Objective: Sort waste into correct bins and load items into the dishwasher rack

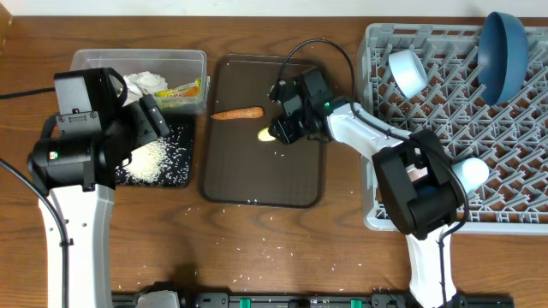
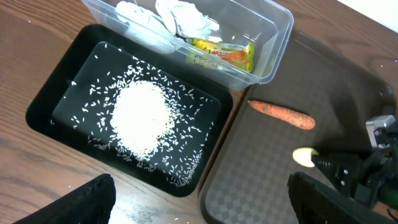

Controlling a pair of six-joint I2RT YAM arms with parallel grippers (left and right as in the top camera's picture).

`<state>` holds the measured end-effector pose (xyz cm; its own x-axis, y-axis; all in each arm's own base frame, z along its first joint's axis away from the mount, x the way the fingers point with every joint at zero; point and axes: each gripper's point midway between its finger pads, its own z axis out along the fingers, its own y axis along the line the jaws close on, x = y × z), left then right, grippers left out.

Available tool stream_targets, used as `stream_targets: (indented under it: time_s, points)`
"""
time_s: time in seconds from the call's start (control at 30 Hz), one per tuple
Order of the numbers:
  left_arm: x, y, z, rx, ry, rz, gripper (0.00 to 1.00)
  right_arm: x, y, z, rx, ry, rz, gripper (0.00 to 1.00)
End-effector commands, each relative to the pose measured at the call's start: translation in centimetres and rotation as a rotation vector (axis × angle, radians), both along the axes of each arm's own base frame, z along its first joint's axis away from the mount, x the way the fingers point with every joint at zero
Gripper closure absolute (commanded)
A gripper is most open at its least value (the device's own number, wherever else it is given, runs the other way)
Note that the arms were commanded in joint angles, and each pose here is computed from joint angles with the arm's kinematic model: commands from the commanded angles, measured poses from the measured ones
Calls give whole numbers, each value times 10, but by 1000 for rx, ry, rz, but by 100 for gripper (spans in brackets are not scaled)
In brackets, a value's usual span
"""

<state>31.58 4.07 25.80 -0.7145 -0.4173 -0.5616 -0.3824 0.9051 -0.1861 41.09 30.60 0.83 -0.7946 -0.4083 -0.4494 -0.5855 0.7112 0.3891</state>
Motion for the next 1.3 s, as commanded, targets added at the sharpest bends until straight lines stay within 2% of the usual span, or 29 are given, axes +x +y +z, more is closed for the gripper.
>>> stream_targets:
  time_s: [0.0,0.2,0.27,0.43,0.6,0.67,0.83,0.97,1.03,1.27]
  points:
    - [-1,2,4,3,-10,7,9,-18,-20,-26,-94,165,-118,66]
    - [-1,2,4,2,-10,7,9,-44,-29,-24,-162,340,-202,69]
    - [-1,2,4,3,-10,7,9,-49,-32,-21,-179,381,-229,74]
    - [-1,2,4,3,-10,7,9,-38,-35,13,-213,378,-247,76]
    - [-1,2,4,3,-10,7,9,-37,-43,68,-273,352,-282,65]
    - [-1,2,4,2,-10,7,9,-44,-48,74,-313,356,-314,60]
    - [-1,2,4,3,-10,7,9,-59,-77,57,-526,331,-366,44]
    - [-1,2,4,3,-10,7,9,-67,-72,34,-533,276,-149,43]
    - [-1,2,4,2,-10,7,9,-70,-71,23,-536,255,-97,43]
    - [-1,2,4,2,-10,7,9,-73,-79,-3,-528,257,-99,48]
